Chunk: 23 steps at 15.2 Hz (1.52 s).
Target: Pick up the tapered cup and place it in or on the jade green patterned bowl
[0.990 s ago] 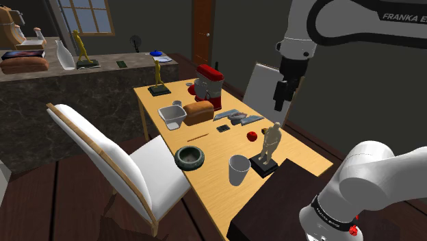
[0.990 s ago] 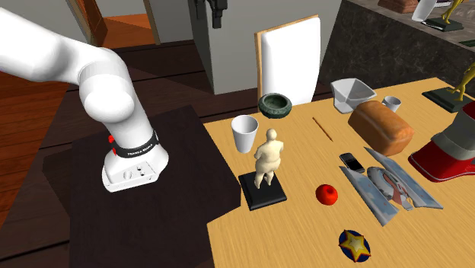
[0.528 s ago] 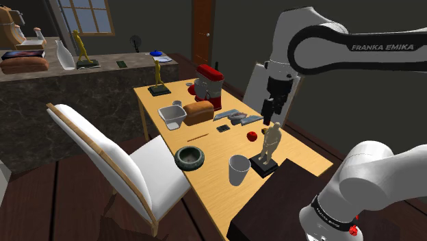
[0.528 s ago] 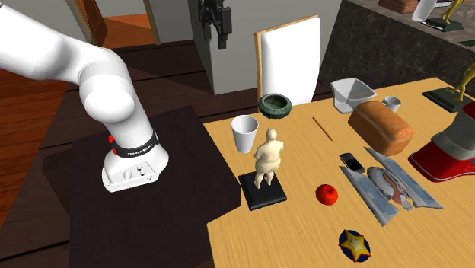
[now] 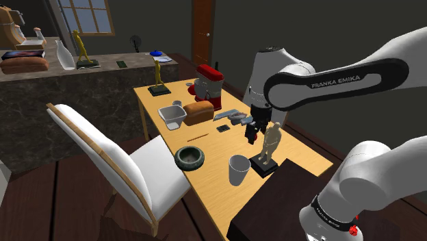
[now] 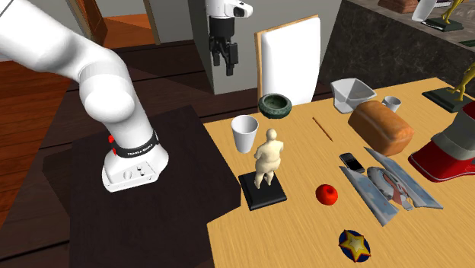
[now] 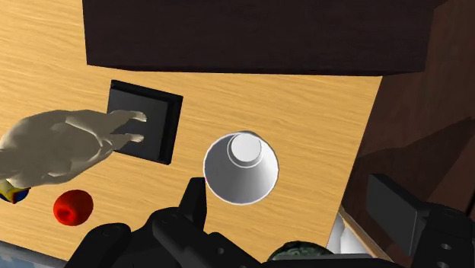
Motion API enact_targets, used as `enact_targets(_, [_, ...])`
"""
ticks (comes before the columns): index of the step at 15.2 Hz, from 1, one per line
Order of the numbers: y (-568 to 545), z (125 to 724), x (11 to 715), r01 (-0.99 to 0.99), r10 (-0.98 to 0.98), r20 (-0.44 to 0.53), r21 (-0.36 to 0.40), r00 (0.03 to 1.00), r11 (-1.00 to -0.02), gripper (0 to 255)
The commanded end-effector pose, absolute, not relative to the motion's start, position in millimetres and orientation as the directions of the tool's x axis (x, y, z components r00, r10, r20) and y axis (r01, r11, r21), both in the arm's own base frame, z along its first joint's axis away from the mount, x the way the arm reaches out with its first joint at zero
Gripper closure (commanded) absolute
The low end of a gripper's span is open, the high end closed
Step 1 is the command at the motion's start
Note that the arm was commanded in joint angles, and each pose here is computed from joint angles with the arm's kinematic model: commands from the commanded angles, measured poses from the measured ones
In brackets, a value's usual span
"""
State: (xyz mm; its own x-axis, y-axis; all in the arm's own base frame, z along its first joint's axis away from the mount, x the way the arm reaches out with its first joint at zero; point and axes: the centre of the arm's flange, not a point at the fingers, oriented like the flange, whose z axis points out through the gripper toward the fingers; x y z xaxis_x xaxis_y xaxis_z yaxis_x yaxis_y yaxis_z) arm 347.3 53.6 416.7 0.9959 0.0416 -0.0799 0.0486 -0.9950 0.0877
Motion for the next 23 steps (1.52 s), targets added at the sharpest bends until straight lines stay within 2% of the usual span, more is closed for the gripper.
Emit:
enact_targets(1, [55.4, 392.0, 355.5, 0.044, 0.037, -0.077, 0.095, 0.996, -0.995, 0])
enact_targets(17, [80.5, 188.9, 415.8, 0.013, 0.001, -0.076, 0.158, 0.997, -0.987, 0])
enact_targets(23, [76.8, 157.2, 415.5, 0.012, 0.000, -0.076, 0.159, 0.997, -0.987, 0])
